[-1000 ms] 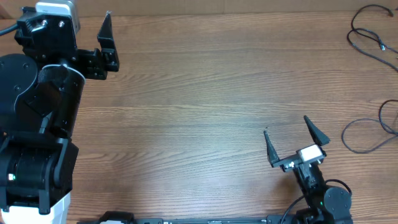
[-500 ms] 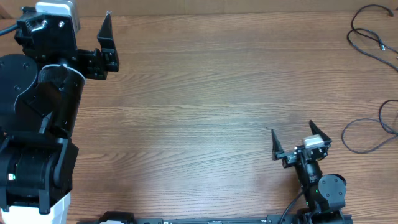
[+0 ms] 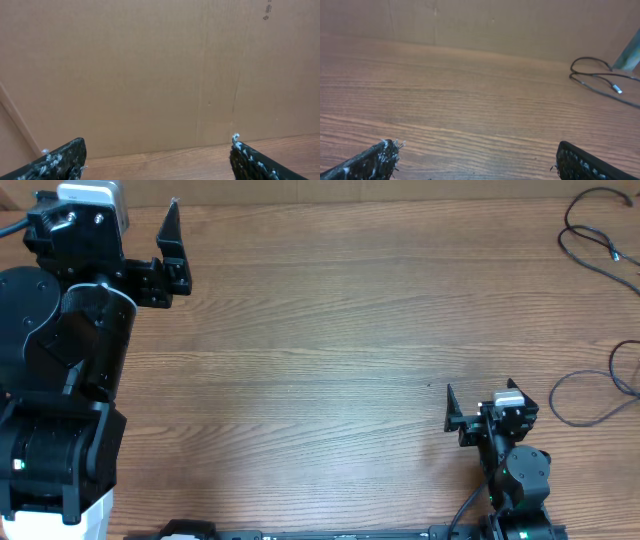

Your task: Untangle cables

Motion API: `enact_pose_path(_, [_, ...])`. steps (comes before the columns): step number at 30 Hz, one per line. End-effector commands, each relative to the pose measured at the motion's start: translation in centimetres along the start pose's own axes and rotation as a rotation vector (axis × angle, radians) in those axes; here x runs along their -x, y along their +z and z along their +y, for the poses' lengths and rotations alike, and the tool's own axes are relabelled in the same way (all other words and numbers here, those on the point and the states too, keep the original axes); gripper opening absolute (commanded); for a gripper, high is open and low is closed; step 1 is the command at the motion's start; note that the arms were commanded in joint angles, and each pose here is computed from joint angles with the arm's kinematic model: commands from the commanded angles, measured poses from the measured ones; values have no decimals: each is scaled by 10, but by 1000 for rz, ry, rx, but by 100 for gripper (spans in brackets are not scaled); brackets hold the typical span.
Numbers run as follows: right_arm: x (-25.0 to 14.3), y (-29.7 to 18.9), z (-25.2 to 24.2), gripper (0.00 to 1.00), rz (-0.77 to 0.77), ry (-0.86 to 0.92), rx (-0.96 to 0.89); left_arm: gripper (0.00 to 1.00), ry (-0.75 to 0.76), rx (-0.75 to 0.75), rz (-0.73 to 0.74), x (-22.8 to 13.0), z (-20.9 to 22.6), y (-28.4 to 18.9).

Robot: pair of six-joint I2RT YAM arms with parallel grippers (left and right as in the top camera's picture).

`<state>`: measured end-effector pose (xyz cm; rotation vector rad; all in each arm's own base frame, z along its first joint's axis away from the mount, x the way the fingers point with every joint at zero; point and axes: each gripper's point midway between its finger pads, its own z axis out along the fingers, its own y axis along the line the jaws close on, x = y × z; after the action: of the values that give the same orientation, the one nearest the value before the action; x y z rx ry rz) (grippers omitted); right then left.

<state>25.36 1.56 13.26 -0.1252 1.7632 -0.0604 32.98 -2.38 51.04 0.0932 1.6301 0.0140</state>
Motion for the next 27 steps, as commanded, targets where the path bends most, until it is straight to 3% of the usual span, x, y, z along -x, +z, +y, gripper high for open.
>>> enact_pose_path(1, [4, 1, -7, 100, -26, 10, -38, 91, 20, 8, -3, 0, 1, 1])
enact_pose_path(27, [-7, 1, -8, 100, 19, 6, -46, 91, 20, 3, -7, 1, 0, 2])
